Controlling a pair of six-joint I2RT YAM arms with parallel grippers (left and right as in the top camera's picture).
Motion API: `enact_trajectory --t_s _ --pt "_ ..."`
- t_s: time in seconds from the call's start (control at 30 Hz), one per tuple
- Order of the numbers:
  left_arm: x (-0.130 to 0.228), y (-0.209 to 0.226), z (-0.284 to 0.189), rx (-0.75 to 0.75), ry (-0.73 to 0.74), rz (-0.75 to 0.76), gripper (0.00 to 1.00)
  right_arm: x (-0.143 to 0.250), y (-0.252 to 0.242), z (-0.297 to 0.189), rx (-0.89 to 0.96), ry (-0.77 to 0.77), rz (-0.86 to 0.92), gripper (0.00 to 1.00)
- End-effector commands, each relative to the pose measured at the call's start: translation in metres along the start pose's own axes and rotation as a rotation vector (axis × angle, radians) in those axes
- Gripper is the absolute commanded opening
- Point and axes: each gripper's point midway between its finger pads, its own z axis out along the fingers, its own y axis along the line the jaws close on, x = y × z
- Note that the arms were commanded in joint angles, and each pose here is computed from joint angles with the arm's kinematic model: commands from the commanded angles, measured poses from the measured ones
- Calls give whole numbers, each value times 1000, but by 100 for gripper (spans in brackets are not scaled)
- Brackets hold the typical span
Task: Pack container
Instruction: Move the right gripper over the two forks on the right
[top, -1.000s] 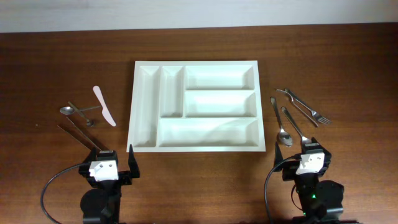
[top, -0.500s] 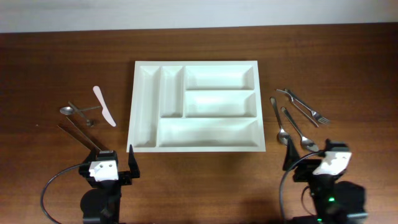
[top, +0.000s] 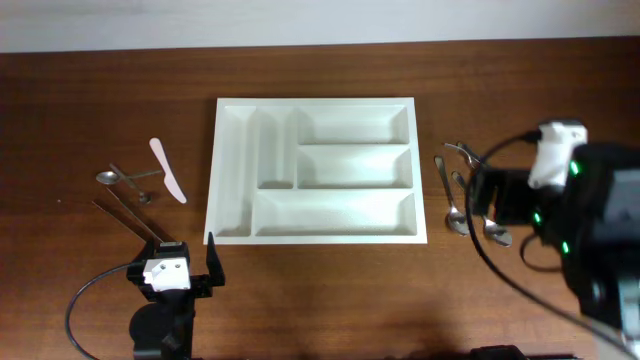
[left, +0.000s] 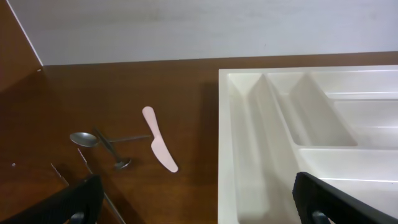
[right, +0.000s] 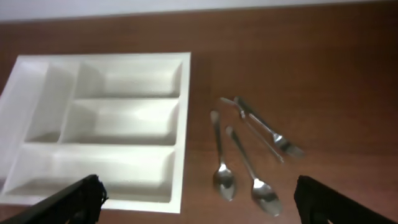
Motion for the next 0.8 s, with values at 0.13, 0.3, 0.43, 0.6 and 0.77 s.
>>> enact_trajectory --t_s 0.13,0.3,0.43,0.6,0.77 --pt "0 -1 0 9 -6 14 99 26 -57 83 213 284 154 99" --pt "0 -1 0 9 -6 14 99 69 -103 152 248 536 137 94" --pt "0 -1 0 9 -6 14 99 86 -107 176 223 615 62 81" --pt "0 -1 0 9 -6 14 99 75 -116 190 277 543 179 93" --pt "0 -1 0 9 -6 14 99 69 -152 190 414 424 584 93"
